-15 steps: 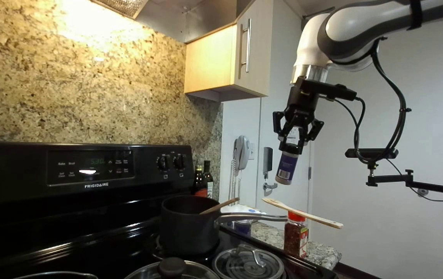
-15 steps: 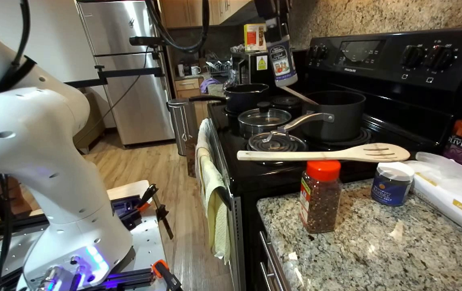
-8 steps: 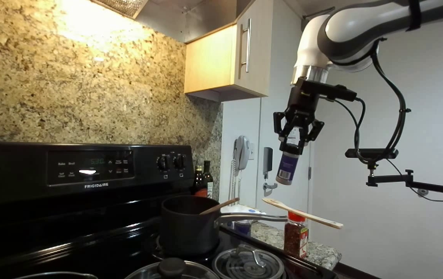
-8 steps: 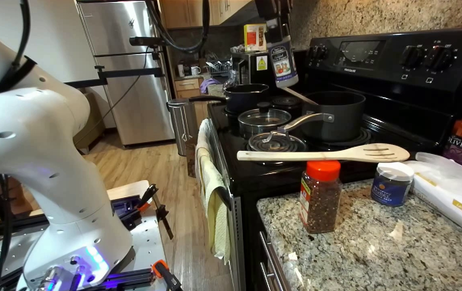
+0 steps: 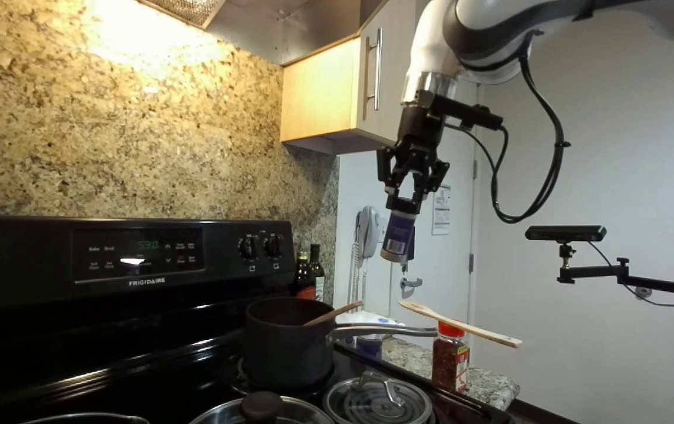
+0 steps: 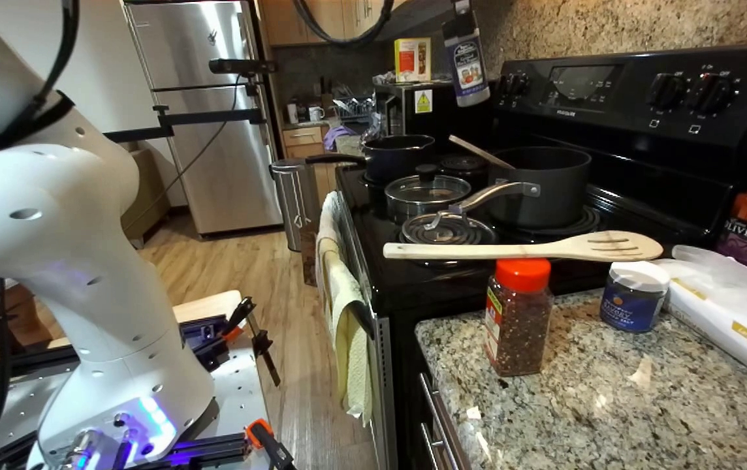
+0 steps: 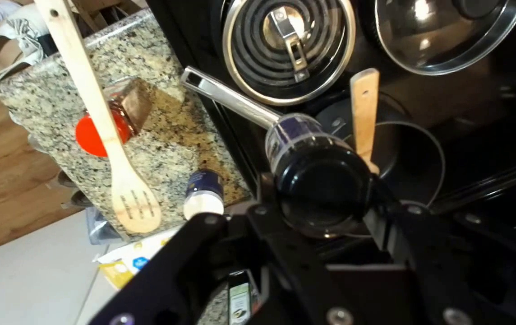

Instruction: Remove the seasoning shaker from the far right of the countertop and put it on the left side of the stove

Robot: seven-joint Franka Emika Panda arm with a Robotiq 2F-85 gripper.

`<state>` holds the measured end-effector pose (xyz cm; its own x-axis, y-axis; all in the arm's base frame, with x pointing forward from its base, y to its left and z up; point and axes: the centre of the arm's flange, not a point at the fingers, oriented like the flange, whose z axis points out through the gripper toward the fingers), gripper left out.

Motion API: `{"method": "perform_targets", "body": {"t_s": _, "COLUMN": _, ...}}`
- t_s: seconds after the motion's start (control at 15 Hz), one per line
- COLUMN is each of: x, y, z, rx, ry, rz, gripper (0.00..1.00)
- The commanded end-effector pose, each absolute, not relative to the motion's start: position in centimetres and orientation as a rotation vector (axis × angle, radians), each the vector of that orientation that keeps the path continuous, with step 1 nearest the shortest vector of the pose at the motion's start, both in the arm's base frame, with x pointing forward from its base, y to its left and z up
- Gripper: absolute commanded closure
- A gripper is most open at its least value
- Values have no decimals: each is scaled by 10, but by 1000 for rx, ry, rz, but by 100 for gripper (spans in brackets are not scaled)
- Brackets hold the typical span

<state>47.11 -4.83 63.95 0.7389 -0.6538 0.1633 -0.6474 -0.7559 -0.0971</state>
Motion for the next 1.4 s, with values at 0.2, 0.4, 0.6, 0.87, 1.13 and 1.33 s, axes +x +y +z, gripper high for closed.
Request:
{"method": "perform_targets", "body": {"t_s": 0.2, "x": 587, "y": 23, "z": 654, "rx": -3100, "ry": 626, "rz": -102, "gripper": 76}}
{"method": "perform_targets", "body": {"t_s": 0.4, "x": 617, "y": 57, "z": 639, "rx": -3150, "ry": 405, "rz": -31, "gripper": 76}}
{"method": "perform_targets", "body": {"t_s": 0.6, "x": 600, "y": 67, "z": 615, "rx": -3133, "ry": 400, "rz": -35, "gripper": 51}}
{"method": "perform_targets", "body": {"t_s": 0.87, "x": 615, "y": 78, "z": 609, "rx": -3152, "ry": 325, "rz": -30, "gripper": 51}}
{"method": "perform_targets", "body": {"t_s": 1.13, "x": 623, "y": 85, "z": 606, "rx": -3106, "ry": 253, "rz": -114, "gripper": 76}}
{"method": "perform_targets", "body": {"t_s": 1.33, "x": 643, "y": 112, "z": 595, "rx": -3098, "ry": 108, "rz": -158, "gripper": 76}}
